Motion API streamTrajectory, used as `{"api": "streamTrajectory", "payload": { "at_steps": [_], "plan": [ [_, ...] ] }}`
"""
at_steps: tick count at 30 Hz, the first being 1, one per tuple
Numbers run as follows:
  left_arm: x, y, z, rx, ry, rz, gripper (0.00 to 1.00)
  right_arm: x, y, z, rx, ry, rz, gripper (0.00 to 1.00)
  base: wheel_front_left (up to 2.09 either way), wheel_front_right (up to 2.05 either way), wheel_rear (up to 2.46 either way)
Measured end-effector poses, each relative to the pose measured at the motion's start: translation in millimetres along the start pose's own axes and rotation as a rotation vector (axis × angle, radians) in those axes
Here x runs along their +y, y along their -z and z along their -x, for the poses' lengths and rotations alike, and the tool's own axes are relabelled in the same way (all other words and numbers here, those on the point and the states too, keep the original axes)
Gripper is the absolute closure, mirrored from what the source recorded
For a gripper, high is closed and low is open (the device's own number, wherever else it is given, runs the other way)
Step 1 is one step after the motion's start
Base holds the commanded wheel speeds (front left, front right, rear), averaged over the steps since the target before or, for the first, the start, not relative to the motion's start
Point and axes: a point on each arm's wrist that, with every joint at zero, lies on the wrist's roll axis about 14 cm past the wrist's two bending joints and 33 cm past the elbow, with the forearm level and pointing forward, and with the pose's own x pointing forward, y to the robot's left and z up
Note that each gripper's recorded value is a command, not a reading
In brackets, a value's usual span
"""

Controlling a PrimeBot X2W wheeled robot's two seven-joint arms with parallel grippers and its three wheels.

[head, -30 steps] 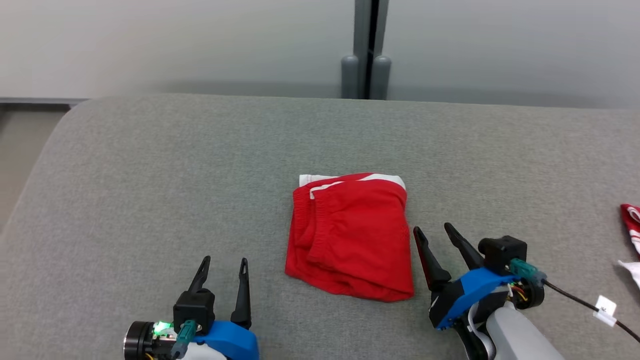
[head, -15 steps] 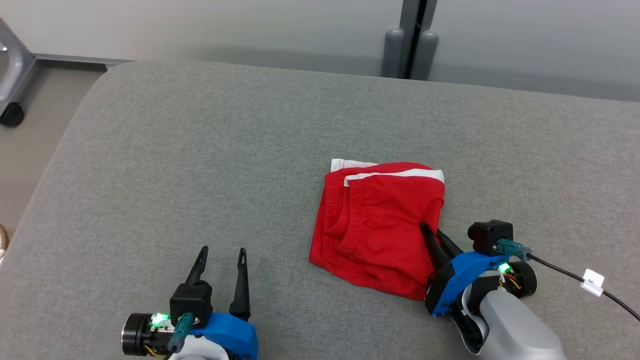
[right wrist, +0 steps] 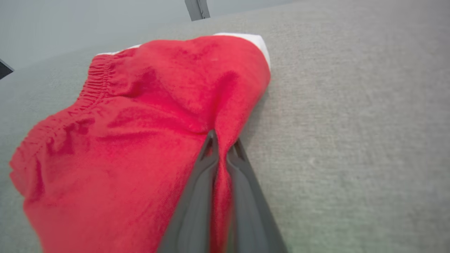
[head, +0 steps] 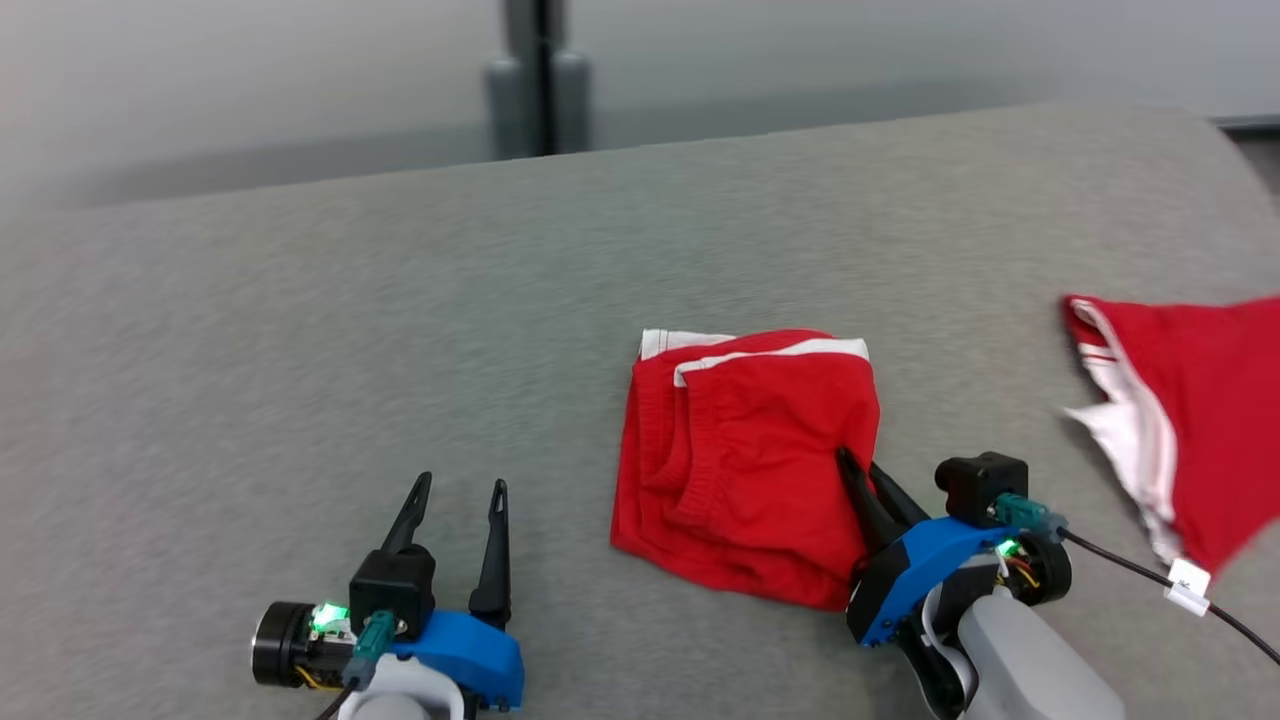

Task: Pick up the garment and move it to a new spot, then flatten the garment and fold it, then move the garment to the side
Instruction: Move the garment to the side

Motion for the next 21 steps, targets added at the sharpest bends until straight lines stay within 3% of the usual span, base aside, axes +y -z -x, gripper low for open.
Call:
{"api": "streamTrajectory", "payload": {
  "at_steps": [11,16,21],
  "plan": [
    [-99.6,-6.6,-38.3,-0.012,0.306,-0.035,0.0,-73.9,3.3,77.0,-0.054,0.24,-0.059,1.0,0.0,0.0,0.0],
    [-127.2,-11.2,-42.7,-0.024,0.386,-0.049,0.0,-87.8,7.3,101.5,-0.065,0.301,-0.065,1.0,0.0,0.0,0.0],
    [-134.2,-7.3,-44.2,-0.014,0.411,-0.049,0.0,-88.5,4.9,102.9,-0.069,0.3,-0.034,1.0,0.0,0.0,0.0]
  ]
}}
